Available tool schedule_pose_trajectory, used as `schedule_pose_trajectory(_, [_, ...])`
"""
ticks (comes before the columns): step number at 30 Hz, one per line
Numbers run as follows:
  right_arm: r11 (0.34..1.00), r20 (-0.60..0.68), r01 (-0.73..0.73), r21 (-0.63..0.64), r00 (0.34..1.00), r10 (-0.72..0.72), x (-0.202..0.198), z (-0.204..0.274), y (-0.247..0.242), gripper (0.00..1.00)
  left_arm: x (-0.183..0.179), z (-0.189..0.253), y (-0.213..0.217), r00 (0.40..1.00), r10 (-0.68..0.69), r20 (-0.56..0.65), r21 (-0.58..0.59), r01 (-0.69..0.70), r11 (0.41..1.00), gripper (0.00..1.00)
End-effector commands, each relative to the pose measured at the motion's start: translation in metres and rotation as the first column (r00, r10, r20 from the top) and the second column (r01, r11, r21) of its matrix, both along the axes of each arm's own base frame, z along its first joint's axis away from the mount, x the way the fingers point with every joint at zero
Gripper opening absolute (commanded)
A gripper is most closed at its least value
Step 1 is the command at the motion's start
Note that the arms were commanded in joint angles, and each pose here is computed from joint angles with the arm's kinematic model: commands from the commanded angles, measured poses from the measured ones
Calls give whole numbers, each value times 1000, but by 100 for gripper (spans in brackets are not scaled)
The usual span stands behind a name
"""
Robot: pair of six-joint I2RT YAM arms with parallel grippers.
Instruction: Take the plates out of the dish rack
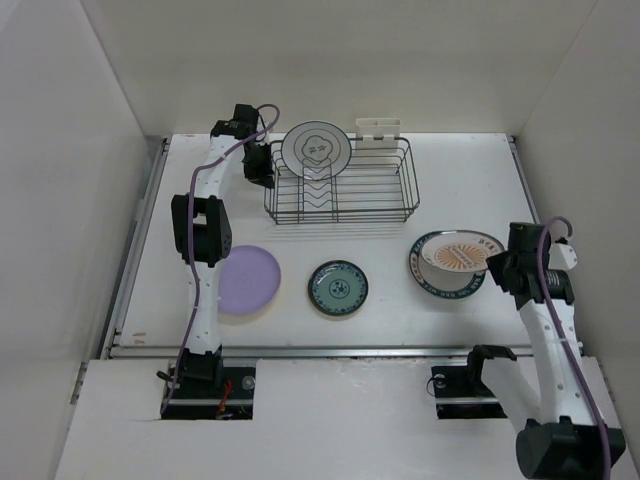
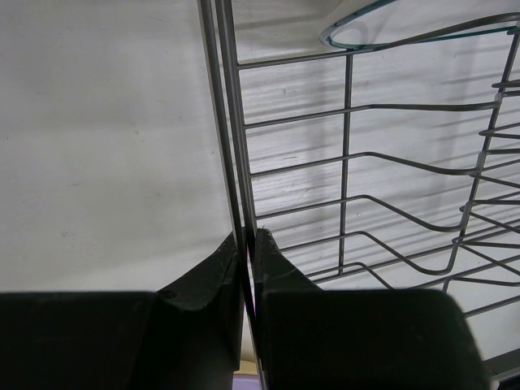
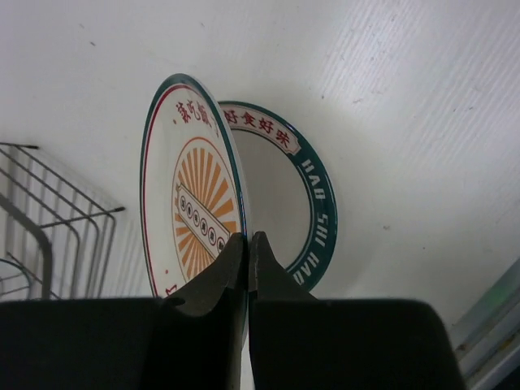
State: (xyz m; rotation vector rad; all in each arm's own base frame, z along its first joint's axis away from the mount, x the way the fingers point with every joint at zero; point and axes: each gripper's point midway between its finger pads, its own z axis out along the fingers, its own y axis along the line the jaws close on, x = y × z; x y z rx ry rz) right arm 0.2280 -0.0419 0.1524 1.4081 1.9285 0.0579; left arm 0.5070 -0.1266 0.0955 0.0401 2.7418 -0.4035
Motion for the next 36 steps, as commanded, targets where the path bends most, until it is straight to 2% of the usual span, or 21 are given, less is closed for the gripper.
schedule_pose_trajectory(1, [991, 187, 137, -2, 973, -135, 6, 39, -15, 0, -16, 30, 5, 999, -44, 21, 28, 43, 999, 0])
schedule_pose_trajectory(5, [988, 175, 150, -28, 974, -143, -1, 34, -20, 0, -16, 35, 5, 999, -36, 28, 23, 35, 999, 0])
schedule_pose_trajectory(10, [994, 128, 91, 53, 987, -98, 6, -7, -2, 0, -16, 35, 5, 999, -36, 28, 23, 35, 999, 0])
schedule_pose_trajectory(14, [992, 183, 102, 68, 977, -113, 14, -14, -3, 0, -18, 34, 6, 999, -44, 21, 28, 43, 999, 0])
schedule_pose_trajectory(18, [993, 182, 104, 49, 977, -111, 10, -17, -5, 0, -22, 32, 6, 999, -44, 11, 29, 43, 999, 0])
schedule_pose_trajectory(22, [996, 149, 51, 71, 987, -61, 7, -30, 5, 34, -22, 32, 6, 999, -44, 11, 29, 43, 999, 0])
schedule_pose_trajectory(23, [995, 141, 28, 93, 989, -41, 8, -32, 11, 54, -22, 32, 6, 999, -44, 11, 29, 43, 999, 0])
schedule_pose_trajectory(24, [994, 120, 22, 102, 992, -35, 7, -39, 13, 69, -22, 32, 6, 999, -44, 11, 29, 43, 999, 0])
schedule_pose_trajectory(26, [993, 66, 21, 114, 997, -29, 5, -50, 15, 82, -22, 32, 6, 999, -44, 11, 29, 43, 999, 0])
schedule_pose_trajectory(29, [993, -6, 21, 112, 1000, -21, 2, -64, 15, 85, -22, 32, 6, 999, -44, 11, 29, 43, 999, 0])
schedule_pose_trajectory(36, [994, 25, -48, 99, 999, 46, 16, -47, 19, 85, -24, 30, 5, 999, -47, 1, 22, 47, 999, 0])
